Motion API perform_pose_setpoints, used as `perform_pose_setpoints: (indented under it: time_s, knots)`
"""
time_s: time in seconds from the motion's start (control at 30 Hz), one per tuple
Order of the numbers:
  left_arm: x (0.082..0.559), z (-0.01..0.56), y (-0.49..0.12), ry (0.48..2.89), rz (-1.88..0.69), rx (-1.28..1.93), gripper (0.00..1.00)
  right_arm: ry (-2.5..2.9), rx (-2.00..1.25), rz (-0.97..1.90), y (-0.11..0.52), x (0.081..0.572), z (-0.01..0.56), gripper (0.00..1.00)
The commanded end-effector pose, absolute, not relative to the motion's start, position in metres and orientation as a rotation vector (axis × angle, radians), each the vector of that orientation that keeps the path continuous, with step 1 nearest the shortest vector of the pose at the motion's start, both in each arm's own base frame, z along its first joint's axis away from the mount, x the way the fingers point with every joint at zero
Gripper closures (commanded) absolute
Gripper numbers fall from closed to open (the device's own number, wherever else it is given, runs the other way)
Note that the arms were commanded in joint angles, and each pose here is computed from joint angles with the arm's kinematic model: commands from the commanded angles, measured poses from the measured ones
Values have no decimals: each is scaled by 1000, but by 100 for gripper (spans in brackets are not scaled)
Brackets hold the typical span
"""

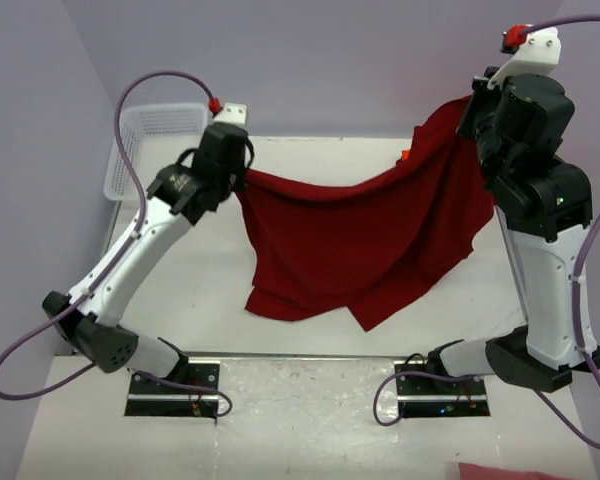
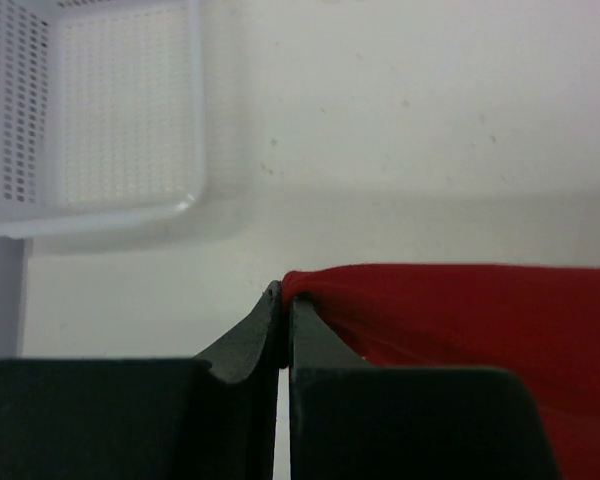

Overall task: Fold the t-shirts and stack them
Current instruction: Flatten out the tshirt

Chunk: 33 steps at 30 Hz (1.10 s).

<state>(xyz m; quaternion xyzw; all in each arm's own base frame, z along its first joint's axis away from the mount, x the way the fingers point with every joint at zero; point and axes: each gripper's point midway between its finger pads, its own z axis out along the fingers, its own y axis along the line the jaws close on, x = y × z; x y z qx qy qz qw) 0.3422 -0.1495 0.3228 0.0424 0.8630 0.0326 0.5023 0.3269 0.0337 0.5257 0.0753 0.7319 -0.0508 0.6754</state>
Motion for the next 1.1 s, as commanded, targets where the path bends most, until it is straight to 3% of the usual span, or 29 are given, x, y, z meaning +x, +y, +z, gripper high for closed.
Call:
perform_pose_setpoints:
  time_s: [0.0, 0.2, 0.33, 0.73, 0.9, 1.07]
  knots:
    - [395, 428, -106, 1826, -62, -26, 100, 1505, 181, -102, 21, 308, 574, 100]
    - [379, 484, -73, 1727, -13, -80, 100, 1460, 175, -143, 5, 283, 588, 100]
    - [355, 487, -68, 1707, -39, -74, 100, 1426, 168, -145, -2, 264, 593, 100]
    - [248, 562, -28, 1457, -99, -116, 100, 1256, 109, 0, -6, 194, 644, 100]
    - [256, 577, -33, 1417, -111, -103, 100, 1142, 85, 36, -9, 169, 672, 100]
    - [311, 566, -66, 1475, -171, -60, 100, 1142, 38, -30, 3, 204, 672, 100]
